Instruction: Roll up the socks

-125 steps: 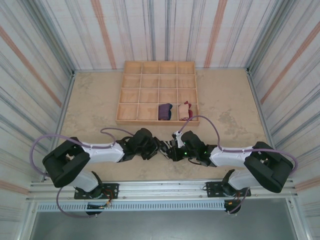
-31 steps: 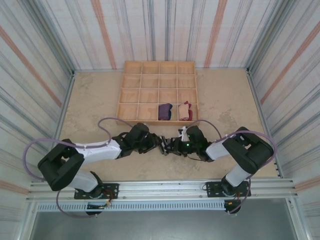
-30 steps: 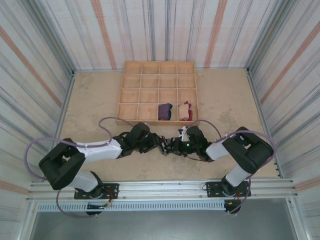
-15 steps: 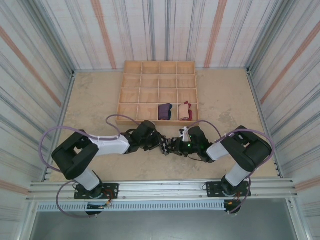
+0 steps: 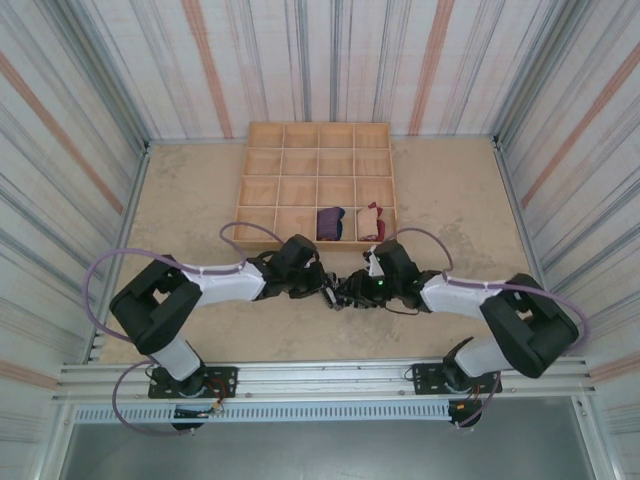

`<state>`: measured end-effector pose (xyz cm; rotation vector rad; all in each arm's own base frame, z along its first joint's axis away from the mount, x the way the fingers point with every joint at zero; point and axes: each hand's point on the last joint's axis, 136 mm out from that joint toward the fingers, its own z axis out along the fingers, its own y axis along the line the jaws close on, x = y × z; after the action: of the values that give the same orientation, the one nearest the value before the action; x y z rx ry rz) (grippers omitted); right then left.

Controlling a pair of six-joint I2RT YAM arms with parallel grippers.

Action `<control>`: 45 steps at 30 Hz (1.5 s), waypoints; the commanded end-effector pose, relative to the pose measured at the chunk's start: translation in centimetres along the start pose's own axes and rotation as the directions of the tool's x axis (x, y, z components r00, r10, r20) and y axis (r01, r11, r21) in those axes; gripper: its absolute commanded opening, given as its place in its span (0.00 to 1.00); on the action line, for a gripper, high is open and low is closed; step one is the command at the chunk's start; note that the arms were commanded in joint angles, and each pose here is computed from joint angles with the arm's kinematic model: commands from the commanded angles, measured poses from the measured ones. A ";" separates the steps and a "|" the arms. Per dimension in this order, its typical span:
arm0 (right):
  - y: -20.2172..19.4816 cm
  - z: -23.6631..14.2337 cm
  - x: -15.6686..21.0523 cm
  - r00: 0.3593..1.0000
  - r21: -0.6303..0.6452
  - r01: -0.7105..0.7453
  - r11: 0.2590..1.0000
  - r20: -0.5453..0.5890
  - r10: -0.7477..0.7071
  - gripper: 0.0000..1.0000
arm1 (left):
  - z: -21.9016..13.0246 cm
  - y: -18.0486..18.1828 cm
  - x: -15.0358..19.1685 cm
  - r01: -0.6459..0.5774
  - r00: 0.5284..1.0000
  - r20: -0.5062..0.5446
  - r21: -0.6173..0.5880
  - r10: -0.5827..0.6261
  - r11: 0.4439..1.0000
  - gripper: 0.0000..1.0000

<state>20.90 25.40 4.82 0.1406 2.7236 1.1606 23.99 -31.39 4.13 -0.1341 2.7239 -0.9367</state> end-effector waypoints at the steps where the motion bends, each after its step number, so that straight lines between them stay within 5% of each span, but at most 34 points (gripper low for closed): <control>1: -4.5 -3.2 1.8 0.996 0.299 0.069 0.952 -0.075 -0.048 0.44 | -0.3 0.7 1.1 -0.073 0.995 -0.061 0.015 0.074 0.997 0.00; 13: -7.7 -6.2 -0.6 0.982 0.535 0.151 0.831 0.015 -0.189 0.49 | -1.2 0.4 1.6 -0.113 0.990 -0.076 0.078 0.118 0.991 0.00; 22: -4.3 -1.4 0.2 0.965 0.318 0.255 0.913 -0.025 -0.261 0.44 | -1.3 0.1 1.8 -0.108 0.989 -0.092 0.111 0.118 0.988 0.00; 26: -4.5 -0.7 -0.1 0.962 0.319 0.267 0.909 -0.031 -0.272 0.36 | -1.5 -0.2 1.9 -0.111 0.987 -0.098 0.137 0.125 0.984 0.00; 32: -4.9 0.9 -1.4 0.958 0.347 0.284 0.894 -0.052 -0.284 0.01 | -2.4 -0.8 2.3 -0.114 0.987 -0.089 0.191 0.132 0.975 0.00; 34: -5.1 1.4 -2.0 0.955 0.371 0.294 0.881 -0.066 -0.291 0.00 | -3.1 -0.7 2.4 -0.107 0.990 -0.071 0.199 0.123 0.974 0.00; 44: -2.4 4.1 -5.2 0.913 0.361 0.404 0.841 -0.093 -0.398 0.00 | -4.9 6.0 3.8 0.098 0.994 -0.041 -0.100 -0.103 0.990 0.00; 45: -1.9 4.4 -5.2 0.904 0.351 0.423 0.835 -0.098 -0.417 0.07 | -4.8 6.5 3.9 0.112 0.992 -0.042 -0.121 -0.117 0.986 0.00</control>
<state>26.90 26.62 2.19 -0.3122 2.7368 0.6234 20.78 -27.24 6.45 -0.1367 2.6975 -1.0171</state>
